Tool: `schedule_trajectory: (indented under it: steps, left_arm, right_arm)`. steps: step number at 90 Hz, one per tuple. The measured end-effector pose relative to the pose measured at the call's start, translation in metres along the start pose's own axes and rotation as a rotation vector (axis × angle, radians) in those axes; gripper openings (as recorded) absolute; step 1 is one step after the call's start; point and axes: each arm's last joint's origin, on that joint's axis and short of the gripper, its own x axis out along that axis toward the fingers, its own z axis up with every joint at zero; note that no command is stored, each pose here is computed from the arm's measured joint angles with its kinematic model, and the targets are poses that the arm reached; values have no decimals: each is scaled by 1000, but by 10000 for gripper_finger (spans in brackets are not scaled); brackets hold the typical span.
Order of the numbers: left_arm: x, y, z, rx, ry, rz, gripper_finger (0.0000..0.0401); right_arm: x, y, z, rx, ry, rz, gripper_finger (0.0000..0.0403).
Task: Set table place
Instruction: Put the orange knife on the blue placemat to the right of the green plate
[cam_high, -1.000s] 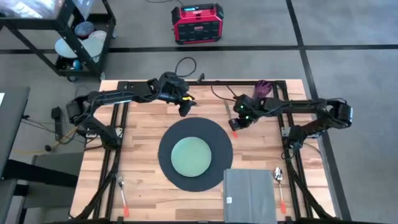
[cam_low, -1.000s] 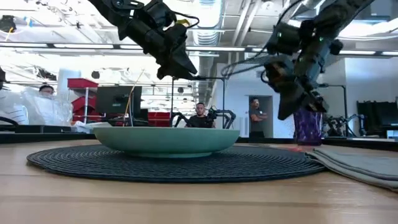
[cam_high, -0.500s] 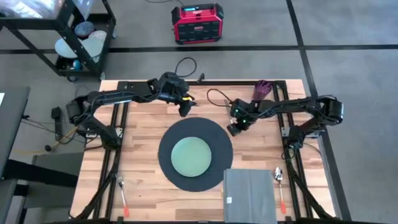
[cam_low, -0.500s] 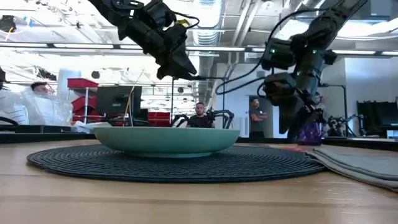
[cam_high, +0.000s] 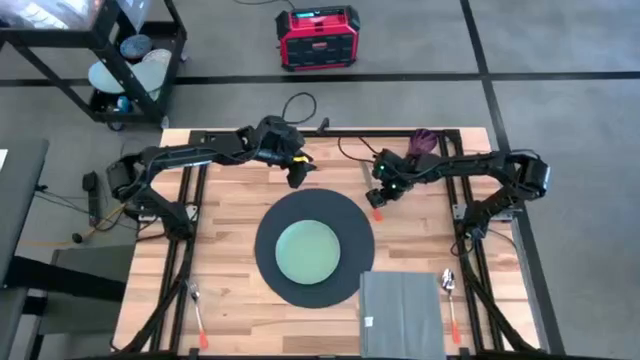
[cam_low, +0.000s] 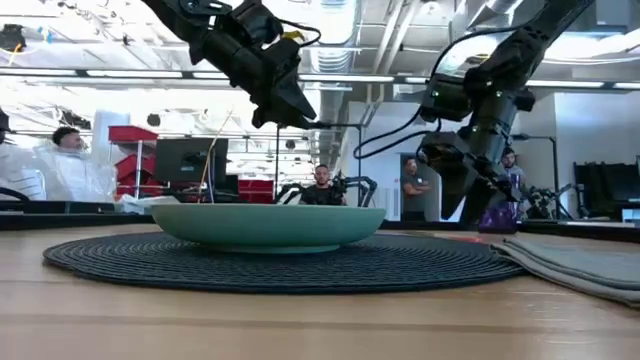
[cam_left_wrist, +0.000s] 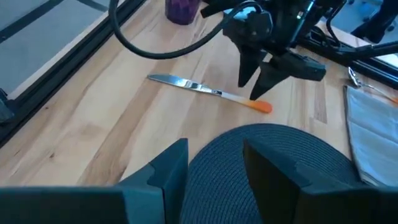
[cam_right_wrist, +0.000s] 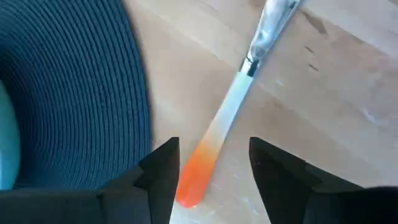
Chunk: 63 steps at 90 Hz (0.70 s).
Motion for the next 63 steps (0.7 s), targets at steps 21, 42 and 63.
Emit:
schedule_trajectory:
  steps: [21, 42, 63]
  left_arm:
    - [0, 0, 0, -24, -4, 0, 139]
    - [0, 0, 0, -38, -3, 0, 139]
    - [0, 0, 0, -43, -4, 1, 139]
  right_arm:
    - [13, 0, 4, -4, 83, -52, 180]
    - [22, 14, 19, -82, 174, -121, 180]
    - [38, 28, 20, -132, 232, -242, 180]
